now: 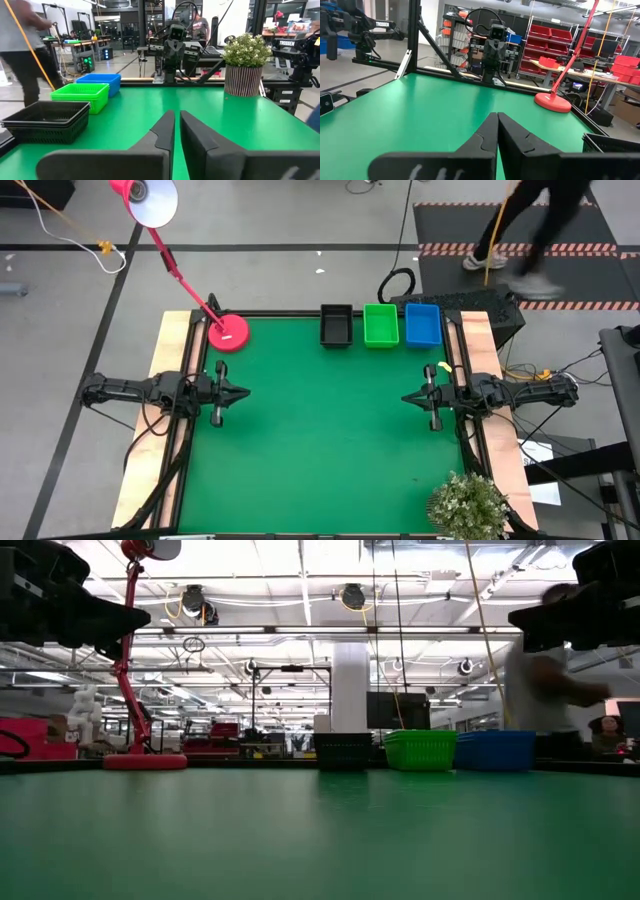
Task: Stack baskets by color
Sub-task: Return to Home Position
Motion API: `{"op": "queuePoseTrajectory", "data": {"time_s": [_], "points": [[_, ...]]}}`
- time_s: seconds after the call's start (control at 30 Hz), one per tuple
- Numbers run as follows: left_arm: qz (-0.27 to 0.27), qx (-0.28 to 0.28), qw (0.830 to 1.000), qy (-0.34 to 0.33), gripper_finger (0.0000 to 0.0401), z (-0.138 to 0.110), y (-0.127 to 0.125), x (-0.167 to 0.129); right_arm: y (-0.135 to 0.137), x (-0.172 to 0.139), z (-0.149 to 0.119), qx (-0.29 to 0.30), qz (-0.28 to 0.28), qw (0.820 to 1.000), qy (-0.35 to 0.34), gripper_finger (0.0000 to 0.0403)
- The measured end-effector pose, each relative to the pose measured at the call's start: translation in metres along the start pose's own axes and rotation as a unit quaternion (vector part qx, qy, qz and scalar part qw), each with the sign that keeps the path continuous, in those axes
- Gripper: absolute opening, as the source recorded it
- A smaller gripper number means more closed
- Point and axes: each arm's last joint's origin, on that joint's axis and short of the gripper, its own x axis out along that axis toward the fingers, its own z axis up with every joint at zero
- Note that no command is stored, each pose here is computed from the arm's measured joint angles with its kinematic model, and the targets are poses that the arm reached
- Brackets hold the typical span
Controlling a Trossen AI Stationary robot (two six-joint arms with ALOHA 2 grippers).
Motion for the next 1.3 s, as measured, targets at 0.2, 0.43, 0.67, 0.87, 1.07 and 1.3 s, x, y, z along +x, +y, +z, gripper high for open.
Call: {"op": "queuePoseTrajectory", "data": {"time_s": [0.2, 0.43, 0.67, 0.87, 1.07, 1.3], "points": [[0.000, -0.001, 1.000, 0.000, 0.0037, 0.0000, 0.0000, 0.0000, 0.0000, 0.0000, 0.0000, 0.000, 0.000, 1.000, 0.000, 0.0000], [0.000, -0.001, 1.000, 0.000, 0.0037, 0.0000, 0.0000, 0.0000, 0.0000, 0.0000, 0.0000, 0.000, 0.000, 1.000, 0.000, 0.0000], [-0.001, -0.001, 1.000, 0.000, 0.0037, 0.0001, 0.0000, 0.0000, 0.0000, 0.0000, 0.0000, 0.000, 0.000, 1.000, 0.000, 0.0000], [-0.001, -0.001, 1.000, 0.000, 0.0037, 0.0001, 0.0000, 0.0000, 0.0000, 0.0000, 0.0000, 0.000, 0.000, 1.000, 0.000, 0.0000], [-0.001, -0.001, 1.000, -0.001, 0.0037, 0.0002, 0.0000, 0.0000, 0.0000, 0.0000, 0.0000, 0.000, 0.000, 1.000, 0.000, 0.0000], [-0.001, -0.001, 1.000, -0.001, 0.0037, 0.0002, 0.0000, 0.0000, 0.0000, 0.0000, 0.0000, 0.000, 0.000, 1.000, 0.000, 0.0000]]}}
